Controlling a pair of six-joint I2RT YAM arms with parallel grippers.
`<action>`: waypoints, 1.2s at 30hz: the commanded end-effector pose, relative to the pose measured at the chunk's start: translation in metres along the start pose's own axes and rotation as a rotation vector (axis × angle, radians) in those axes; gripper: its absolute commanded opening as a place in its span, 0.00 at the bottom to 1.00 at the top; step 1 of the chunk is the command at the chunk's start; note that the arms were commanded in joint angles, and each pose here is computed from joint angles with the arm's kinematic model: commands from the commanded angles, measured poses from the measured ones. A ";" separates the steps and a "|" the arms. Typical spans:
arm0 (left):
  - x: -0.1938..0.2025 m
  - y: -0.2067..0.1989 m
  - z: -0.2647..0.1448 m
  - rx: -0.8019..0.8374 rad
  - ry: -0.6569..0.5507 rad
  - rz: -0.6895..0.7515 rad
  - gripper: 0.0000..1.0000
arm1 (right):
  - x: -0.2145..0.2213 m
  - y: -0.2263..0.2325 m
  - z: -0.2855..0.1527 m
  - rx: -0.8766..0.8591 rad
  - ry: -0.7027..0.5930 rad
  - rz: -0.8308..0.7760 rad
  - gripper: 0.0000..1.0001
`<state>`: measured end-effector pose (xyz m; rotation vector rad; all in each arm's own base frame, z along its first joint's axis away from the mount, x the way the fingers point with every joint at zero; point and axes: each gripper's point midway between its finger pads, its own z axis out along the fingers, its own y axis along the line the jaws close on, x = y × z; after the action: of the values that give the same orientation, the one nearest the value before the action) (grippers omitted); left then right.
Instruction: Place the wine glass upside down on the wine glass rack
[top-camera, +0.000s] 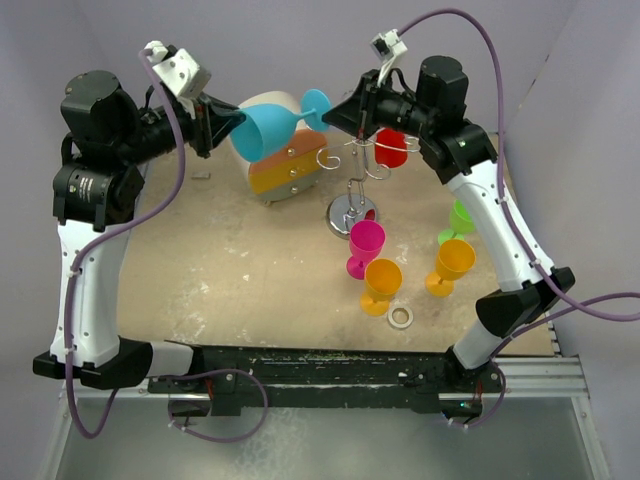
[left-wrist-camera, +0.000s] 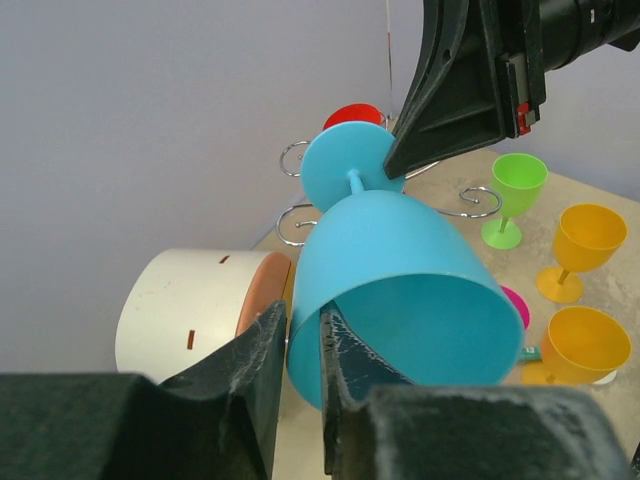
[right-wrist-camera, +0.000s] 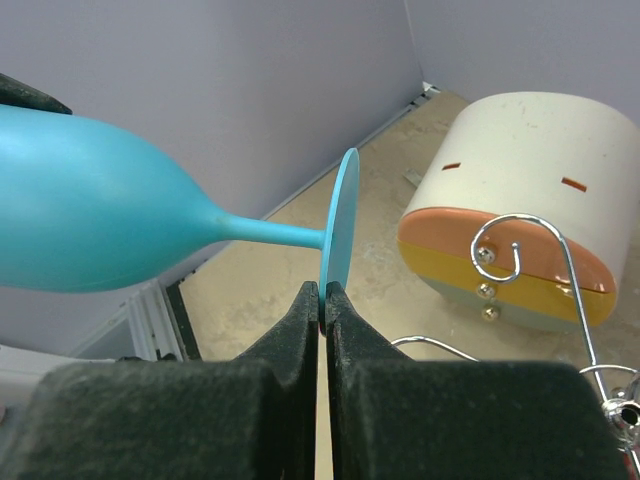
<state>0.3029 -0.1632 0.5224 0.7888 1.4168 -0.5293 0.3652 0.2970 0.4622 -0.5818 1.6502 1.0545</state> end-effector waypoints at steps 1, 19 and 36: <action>-0.015 -0.004 -0.011 -0.013 -0.051 0.045 0.32 | -0.030 0.002 -0.011 0.060 -0.074 -0.117 0.00; -0.002 0.035 -0.059 -0.311 0.033 0.117 0.99 | -0.108 -0.070 -0.076 0.610 -0.196 -0.553 0.00; 0.010 0.040 -0.058 -0.312 0.061 0.138 0.99 | -0.152 -0.106 -0.073 0.810 -0.192 -0.919 0.00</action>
<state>0.2957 -0.0954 0.5144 0.6420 1.4764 -0.1953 0.4647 0.1735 0.5346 -0.5687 1.3728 -0.1214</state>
